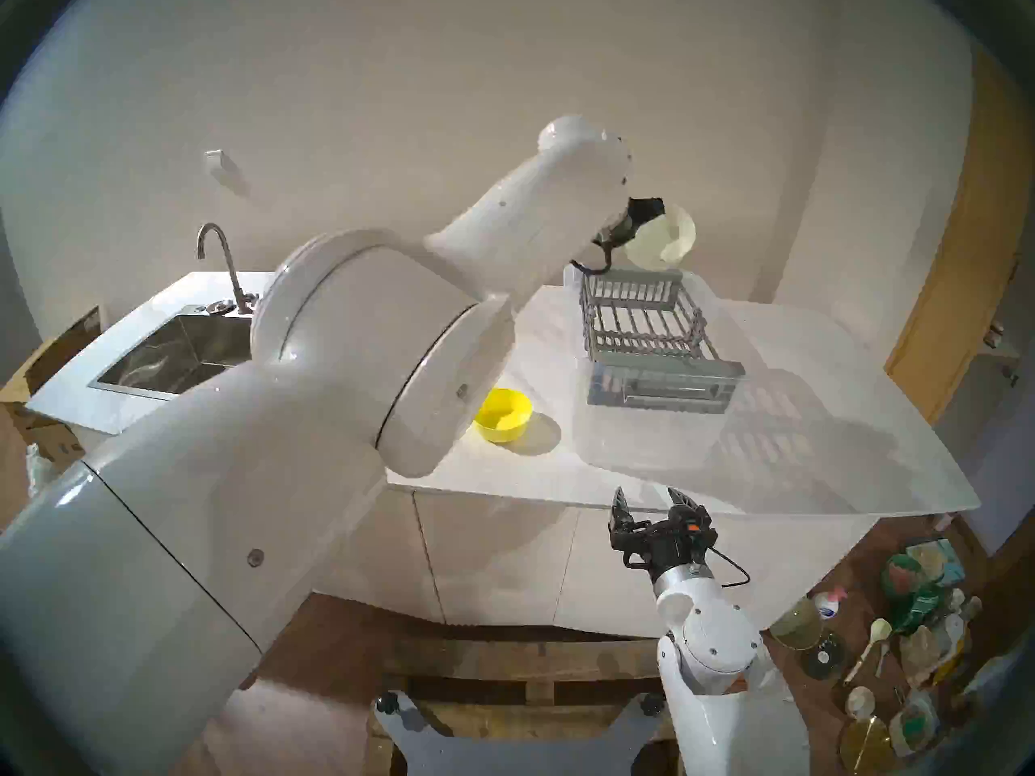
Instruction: Place the plate or bowl neatly into the plate slot of the drying rack
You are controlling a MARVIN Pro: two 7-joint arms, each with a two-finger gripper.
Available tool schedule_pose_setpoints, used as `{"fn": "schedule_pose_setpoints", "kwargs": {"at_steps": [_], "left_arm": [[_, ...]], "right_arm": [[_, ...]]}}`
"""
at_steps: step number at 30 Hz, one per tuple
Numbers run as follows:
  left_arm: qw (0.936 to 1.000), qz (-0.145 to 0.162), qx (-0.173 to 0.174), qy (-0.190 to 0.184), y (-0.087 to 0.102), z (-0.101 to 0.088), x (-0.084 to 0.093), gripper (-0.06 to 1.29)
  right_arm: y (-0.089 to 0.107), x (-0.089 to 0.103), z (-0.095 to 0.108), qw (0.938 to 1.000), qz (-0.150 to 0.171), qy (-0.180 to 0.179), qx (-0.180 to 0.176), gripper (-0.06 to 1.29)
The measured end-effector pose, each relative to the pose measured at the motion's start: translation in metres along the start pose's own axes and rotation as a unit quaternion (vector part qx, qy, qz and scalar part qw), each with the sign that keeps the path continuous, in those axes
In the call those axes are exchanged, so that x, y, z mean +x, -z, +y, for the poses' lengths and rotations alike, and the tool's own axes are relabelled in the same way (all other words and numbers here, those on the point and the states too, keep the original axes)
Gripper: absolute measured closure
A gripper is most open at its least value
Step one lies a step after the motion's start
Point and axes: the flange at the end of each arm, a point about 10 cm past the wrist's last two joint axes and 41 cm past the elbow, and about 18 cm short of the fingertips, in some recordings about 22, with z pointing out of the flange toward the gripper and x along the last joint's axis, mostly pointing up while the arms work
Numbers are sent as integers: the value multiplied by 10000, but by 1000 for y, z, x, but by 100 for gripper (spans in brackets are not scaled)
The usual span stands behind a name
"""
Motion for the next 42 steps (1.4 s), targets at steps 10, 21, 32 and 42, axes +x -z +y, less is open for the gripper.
{"fn": "schedule_pose_setpoints", "kwargs": {"at_steps": [10,21,32,42], "left_arm": [[9973,-666,315,79,-27,-14,-52,125],[9974,-619,353,-136,-30,-6,-60,125],[9966,-605,489,-285,-33,-10,-65,39],[9983,-456,244,-256,-26,2,-50,0]], "right_arm": [[0,0,0,10000,-1,-1,0,0],[0,0,0,10000,-1,-1,0,0],[0,0,0,10000,-2,-1,0,0],[0,0,0,10000,-4,-1,0,0]]}}
